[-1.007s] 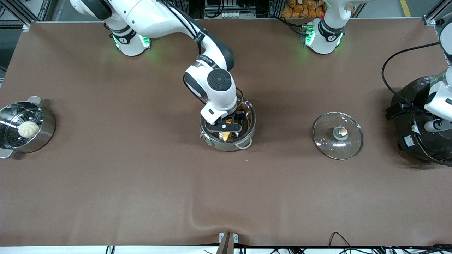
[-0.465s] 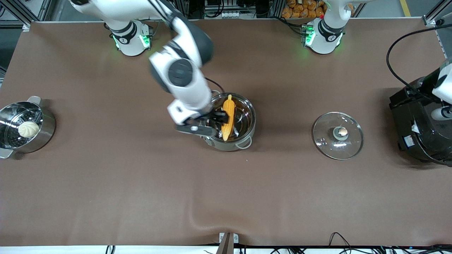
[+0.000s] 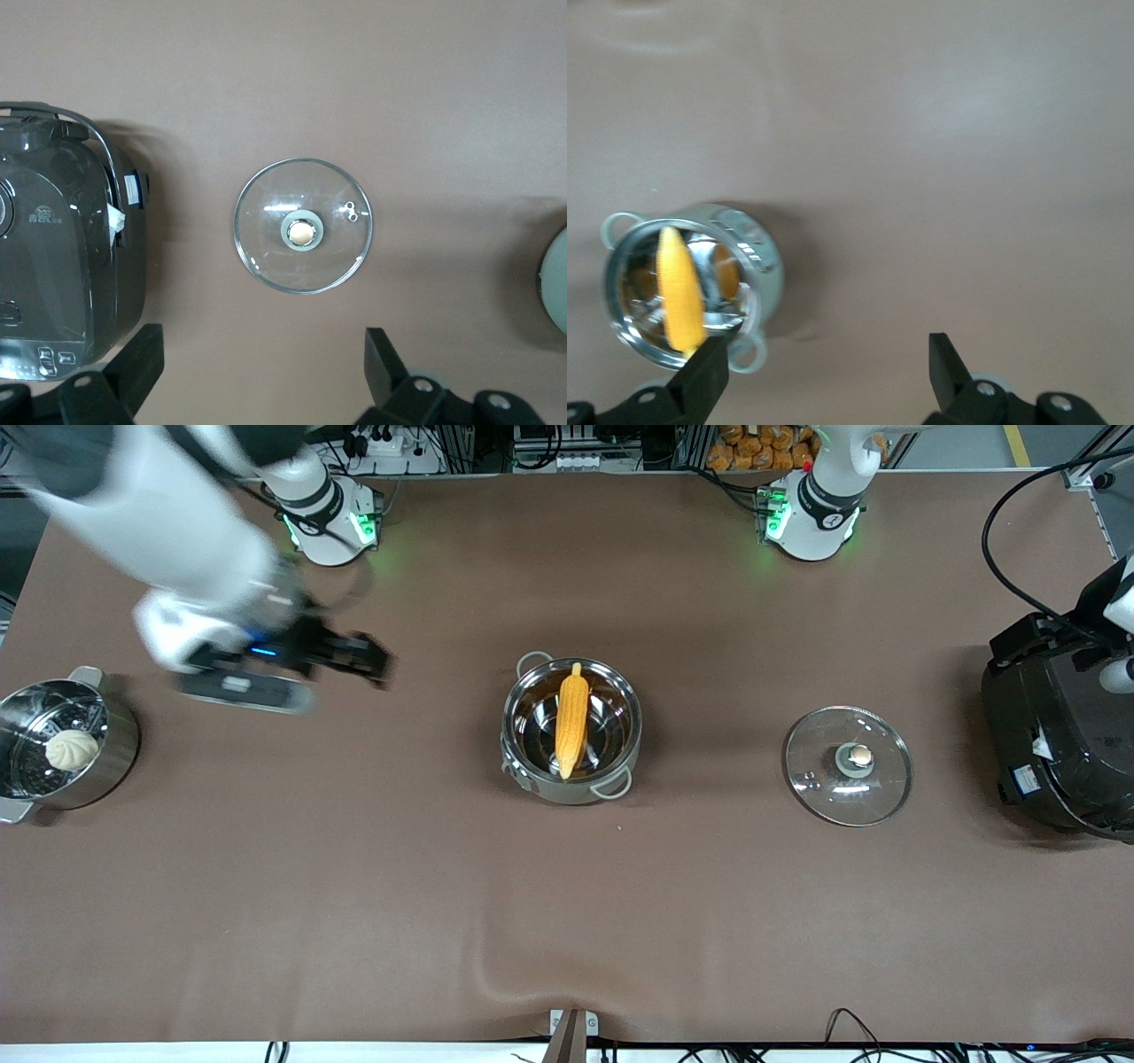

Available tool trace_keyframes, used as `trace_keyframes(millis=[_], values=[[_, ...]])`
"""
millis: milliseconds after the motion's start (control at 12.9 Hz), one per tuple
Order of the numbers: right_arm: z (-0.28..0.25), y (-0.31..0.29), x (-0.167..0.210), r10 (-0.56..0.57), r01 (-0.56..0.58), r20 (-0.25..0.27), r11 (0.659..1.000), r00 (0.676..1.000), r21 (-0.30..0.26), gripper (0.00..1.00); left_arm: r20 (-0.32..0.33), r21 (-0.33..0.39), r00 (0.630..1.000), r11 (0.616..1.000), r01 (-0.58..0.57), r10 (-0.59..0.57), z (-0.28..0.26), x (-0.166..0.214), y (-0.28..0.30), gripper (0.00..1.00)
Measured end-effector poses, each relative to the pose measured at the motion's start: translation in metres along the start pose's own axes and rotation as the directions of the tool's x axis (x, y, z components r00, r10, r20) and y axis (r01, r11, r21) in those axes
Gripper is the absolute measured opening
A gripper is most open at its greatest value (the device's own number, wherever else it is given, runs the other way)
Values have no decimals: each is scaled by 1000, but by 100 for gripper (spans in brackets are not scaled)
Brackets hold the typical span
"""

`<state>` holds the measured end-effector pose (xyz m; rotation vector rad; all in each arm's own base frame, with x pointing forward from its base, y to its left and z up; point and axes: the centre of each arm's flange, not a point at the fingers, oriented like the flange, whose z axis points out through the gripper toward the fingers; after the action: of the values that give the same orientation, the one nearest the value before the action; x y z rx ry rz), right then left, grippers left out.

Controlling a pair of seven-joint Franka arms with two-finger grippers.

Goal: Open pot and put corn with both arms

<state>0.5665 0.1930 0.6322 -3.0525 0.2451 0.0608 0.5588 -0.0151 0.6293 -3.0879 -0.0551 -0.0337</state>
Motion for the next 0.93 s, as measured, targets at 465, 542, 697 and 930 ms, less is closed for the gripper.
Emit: trace_keyframes(millis=[465, 542, 697, 930], values=[[-45, 194, 14, -126, 125, -35, 992, 991, -29, 100, 23, -2, 1000, 1000, -8, 8, -5, -8, 4, 100], [-50, 215, 13, -134, 133, -40, 990, 990, -41, 100, 23, -2, 1000, 1000, -10, 10, -5, -8, 5, 100], [-55, 227, 3, -141, 138, -41, 989, 989, -57, 100, 22, -2, 1000, 1000, -9, 10, -5, -8, 4, 100], [-54, 225, -17, -146, 145, -14, 988, 989, -55, 100, 22, -2, 1000, 1000, -5, 5, -5, -8, 2, 100]])
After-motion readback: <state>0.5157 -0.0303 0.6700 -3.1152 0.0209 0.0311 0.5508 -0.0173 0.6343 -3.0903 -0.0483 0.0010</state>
